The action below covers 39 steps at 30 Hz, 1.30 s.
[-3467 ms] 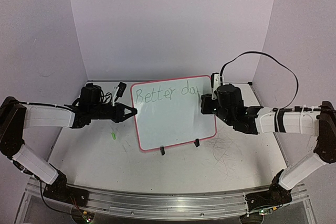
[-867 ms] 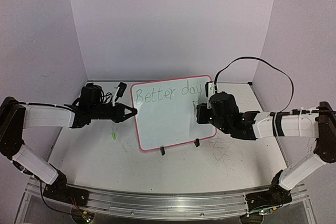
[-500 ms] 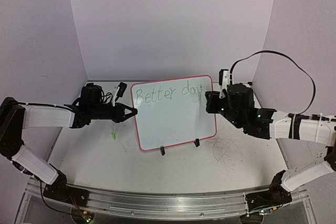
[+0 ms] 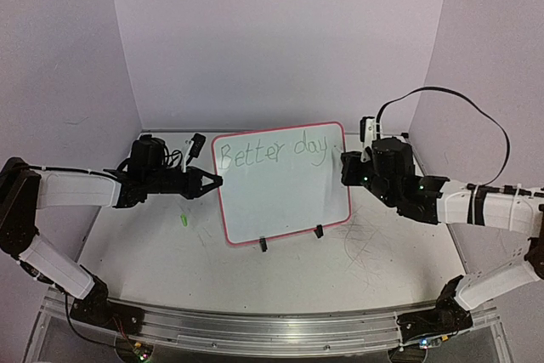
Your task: Write a sentence on the whiteboard
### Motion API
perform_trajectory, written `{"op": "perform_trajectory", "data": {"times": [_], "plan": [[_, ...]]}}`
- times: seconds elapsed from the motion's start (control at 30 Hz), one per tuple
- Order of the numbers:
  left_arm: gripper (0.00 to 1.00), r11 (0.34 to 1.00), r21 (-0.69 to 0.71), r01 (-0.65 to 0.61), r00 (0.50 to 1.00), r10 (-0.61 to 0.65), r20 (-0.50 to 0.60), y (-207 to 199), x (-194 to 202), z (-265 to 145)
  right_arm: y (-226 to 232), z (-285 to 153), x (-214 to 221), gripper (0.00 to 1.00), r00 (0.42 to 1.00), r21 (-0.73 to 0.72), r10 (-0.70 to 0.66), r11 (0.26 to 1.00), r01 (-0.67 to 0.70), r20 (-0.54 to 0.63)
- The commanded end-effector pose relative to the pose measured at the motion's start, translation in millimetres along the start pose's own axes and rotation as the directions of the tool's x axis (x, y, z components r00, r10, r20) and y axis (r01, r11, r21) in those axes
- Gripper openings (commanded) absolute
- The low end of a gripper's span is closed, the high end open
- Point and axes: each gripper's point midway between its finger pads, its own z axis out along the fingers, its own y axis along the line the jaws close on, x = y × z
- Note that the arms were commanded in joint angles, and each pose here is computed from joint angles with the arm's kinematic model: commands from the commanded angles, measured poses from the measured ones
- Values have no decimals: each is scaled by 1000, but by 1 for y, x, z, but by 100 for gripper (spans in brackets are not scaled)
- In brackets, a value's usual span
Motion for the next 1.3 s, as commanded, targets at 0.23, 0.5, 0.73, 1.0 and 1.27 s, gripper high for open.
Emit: {"op": "perform_trajectory", "data": {"times": [0.23, 0.5, 0.73, 1.0, 1.27], "plan": [[0, 994, -92, -57, 998, 58, 2, 14, -5, 3, 12, 8, -14, 0, 999, -25, -26, 999, 26, 26], [0, 994, -92, -60, 998, 61, 4, 14, -6, 3, 10, 8, -18, 0, 999, -26, -19, 999, 20, 39], [0, 994, -91, -60, 998, 61, 3, 13, -6, 3, 10, 8, -20, 0, 999, -26, -24, 999, 25, 43], [0, 994, -90, -60, 998, 60, 1, 14, -6, 3, 11, 9, -24, 0, 998, -25, -38, 999, 39, 56], [0, 994, -93, -59, 998, 59, -1, 14, -5, 3, 10, 10, -27, 0, 997, -22, -27, 999, 28, 66]]}}
